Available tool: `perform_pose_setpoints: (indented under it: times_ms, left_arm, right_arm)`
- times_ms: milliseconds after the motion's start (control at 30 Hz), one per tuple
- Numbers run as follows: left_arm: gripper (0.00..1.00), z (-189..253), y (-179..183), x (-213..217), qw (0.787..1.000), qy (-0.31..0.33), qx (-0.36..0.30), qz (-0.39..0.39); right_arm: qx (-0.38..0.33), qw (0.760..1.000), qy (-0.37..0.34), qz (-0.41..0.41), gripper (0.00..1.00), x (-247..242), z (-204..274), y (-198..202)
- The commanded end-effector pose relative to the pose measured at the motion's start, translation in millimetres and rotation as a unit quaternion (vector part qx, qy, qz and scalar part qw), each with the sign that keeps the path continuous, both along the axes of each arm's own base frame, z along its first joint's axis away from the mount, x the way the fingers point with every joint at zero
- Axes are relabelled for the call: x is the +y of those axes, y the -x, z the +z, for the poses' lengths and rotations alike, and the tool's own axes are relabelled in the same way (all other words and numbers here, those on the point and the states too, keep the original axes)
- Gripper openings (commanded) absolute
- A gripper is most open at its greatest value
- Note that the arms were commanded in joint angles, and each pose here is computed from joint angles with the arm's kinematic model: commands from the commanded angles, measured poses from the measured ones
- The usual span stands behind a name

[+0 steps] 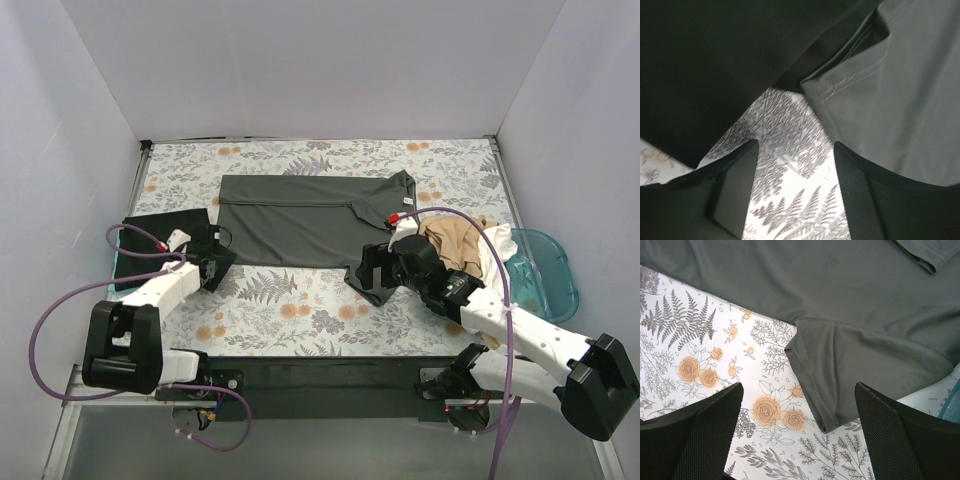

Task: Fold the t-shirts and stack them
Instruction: Fold the tshirt

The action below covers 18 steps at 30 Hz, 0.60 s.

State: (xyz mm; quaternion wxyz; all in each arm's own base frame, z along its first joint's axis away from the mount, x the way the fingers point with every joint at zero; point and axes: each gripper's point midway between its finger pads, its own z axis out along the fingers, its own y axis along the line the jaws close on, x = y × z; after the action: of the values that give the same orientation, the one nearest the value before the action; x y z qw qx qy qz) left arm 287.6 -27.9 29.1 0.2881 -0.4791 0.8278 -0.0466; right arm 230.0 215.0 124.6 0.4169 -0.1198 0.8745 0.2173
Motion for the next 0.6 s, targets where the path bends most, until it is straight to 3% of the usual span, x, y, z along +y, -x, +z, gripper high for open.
perform_pose_setpoints:
  times_ms: [0, 400, 533, 567]
  left_arm:
    - [0.54, 7.7, -22.0, 10.5, 0.999, -0.011, -0.028, 0.031]
    - [0.37, -4.7, -42.3, 16.7, 0.999, -0.024, -0.001, 0.045]
    - [0.17, -0.9, -45.3, 16.3, 0.999, -0.026, -0.005, 0.040]
    - [0.04, 0.4, -45.3, 16.4, 0.999, -0.026, -0.006, 0.040]
  right_arm:
    - [-0.033, 0.999, -0.023, -0.017, 0.98, 0.7, 18.7, -8.4]
    - [-0.041, 0.999, -0.007, -0.028, 0.98, -2.7, 17.8, -14.8]
    - [-0.040, 0.999, -0.004, -0.022, 0.98, -0.9, 17.0, -15.2]
    - [-0.040, 0.999, 0.000, -0.019, 0.98, -0.7, 16.0, -15.0]
